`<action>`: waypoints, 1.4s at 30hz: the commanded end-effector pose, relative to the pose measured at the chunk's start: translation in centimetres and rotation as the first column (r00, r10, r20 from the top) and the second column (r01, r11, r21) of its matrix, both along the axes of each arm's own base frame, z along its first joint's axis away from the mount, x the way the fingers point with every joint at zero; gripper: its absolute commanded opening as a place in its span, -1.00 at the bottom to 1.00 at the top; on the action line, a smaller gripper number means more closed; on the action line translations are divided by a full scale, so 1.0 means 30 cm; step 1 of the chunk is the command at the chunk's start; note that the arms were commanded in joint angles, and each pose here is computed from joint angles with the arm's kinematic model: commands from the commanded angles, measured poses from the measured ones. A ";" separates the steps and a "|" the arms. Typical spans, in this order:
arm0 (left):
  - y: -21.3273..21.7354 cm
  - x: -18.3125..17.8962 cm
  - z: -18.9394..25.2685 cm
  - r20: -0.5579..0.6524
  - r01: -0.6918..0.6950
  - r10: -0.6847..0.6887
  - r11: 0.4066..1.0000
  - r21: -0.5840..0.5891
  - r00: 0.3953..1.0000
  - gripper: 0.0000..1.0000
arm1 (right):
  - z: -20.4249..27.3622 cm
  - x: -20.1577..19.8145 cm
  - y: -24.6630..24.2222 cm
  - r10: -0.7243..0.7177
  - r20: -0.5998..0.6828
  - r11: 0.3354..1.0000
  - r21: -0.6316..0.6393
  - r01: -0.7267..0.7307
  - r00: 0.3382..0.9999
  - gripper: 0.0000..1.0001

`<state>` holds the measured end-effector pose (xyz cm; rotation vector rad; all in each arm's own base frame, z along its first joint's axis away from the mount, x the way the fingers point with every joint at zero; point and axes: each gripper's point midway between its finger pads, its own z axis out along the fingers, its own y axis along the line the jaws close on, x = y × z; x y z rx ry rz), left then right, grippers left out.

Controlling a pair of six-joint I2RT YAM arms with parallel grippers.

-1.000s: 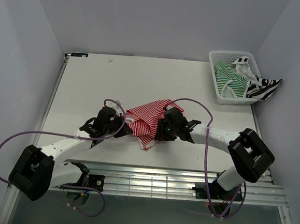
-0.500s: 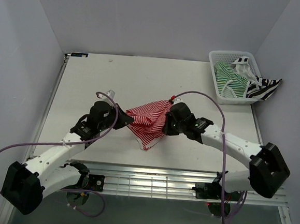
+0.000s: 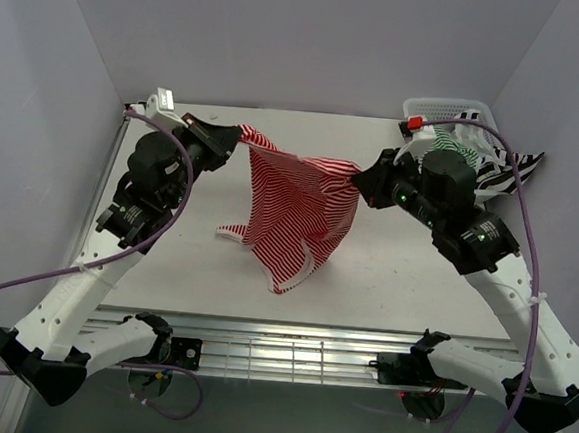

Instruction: Fold and stack the tank tops

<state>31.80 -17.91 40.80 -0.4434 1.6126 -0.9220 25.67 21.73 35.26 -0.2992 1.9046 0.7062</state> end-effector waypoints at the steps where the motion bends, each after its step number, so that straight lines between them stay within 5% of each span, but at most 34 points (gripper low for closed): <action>1: 0.055 0.078 0.069 0.022 -0.124 0.123 0.992 0.030 0.992 -1.00 | 0.149 0.025 -0.015 0.052 0.120 0.998 -0.034 -0.048 0.991 -0.85; 5: 0.101 0.247 0.130 0.066 -0.186 0.183 0.981 0.047 0.981 -1.00 | 0.199 0.213 -0.017 0.086 0.157 0.994 -0.076 -0.074 0.984 -0.85; 10: 0.089 0.465 0.192 0.141 -0.077 0.073 0.997 0.021 0.987 -1.00 | 0.320 0.399 0.030 0.241 0.279 0.970 -0.101 -0.221 0.929 -0.85; 14: 0.060 0.623 0.279 0.212 -0.014 0.004 0.999 0.049 0.977 -1.00 | 0.606 0.541 -0.023 0.202 0.482 0.979 -0.084 -0.184 0.853 -0.85; 15: 0.059 0.598 0.429 0.307 0.005 -0.017 0.999 0.040 0.952 -1.00 | 0.656 0.535 -0.031 0.204 0.522 0.978 -0.083 -0.189 0.828 -0.85; 20: 0.064 0.579 0.671 0.434 0.069 -0.075 0.997 0.029 0.898 -1.00 | 0.883 0.377 -0.123 0.134 0.693 0.984 -0.006 -0.181 0.708 -0.85; 25: 0.150 0.465 0.686 0.446 0.057 -0.052 0.998 0.002 0.894 -1.00 | 0.760 0.337 -0.114 0.205 0.617 0.972 -0.035 -0.234 0.760 -0.85; 26: 0.168 0.533 0.496 0.335 0.040 -0.040 0.999 0.009 0.941 -1.00 | 0.733 0.316 -0.108 0.230 0.600 0.966 -0.043 -0.257 0.766 -0.85; 32: 0.272 0.430 0.055 0.141 -0.050 0.043 0.998 0.044 0.989 -1.00 | 0.206 0.133 0.091 0.504 0.263 0.856 -0.021 -0.517 0.823 -0.84; 33: 0.291 0.421 -0.149 0.029 -0.064 0.062 0.995 0.072 0.998 -1.00 | 0.114 0.110 0.121 0.512 0.213 0.854 -0.027 -0.519 0.832 -0.85; 38: 0.483 0.303 -0.597 -0.257 -0.274 0.330 0.934 0.230 0.908 -1.00 | -0.371 -0.195 0.326 0.647 -0.178 0.761 0.095 -0.641 0.741 -0.68; 39: 0.509 0.279 -0.646 -0.296 -0.287 0.360 0.922 0.261 0.885 -0.87 | -0.456 -0.232 0.326 0.642 -0.258 0.761 0.099 -0.641 0.722 -0.60; 41: 0.560 0.231 -0.743 -0.378 -0.302 0.419 0.894 0.332 0.825 0.40 | -0.512 -0.280 0.349 0.651 -0.331 0.744 0.100 -0.660 0.684 -0.10; 42: 0.603 0.209 -0.782 -0.417 -0.327 0.470 0.869 0.371 0.778 0.82 | -0.506 -0.278 0.352 0.644 -0.338 0.748 0.090 -0.658 0.686 0.29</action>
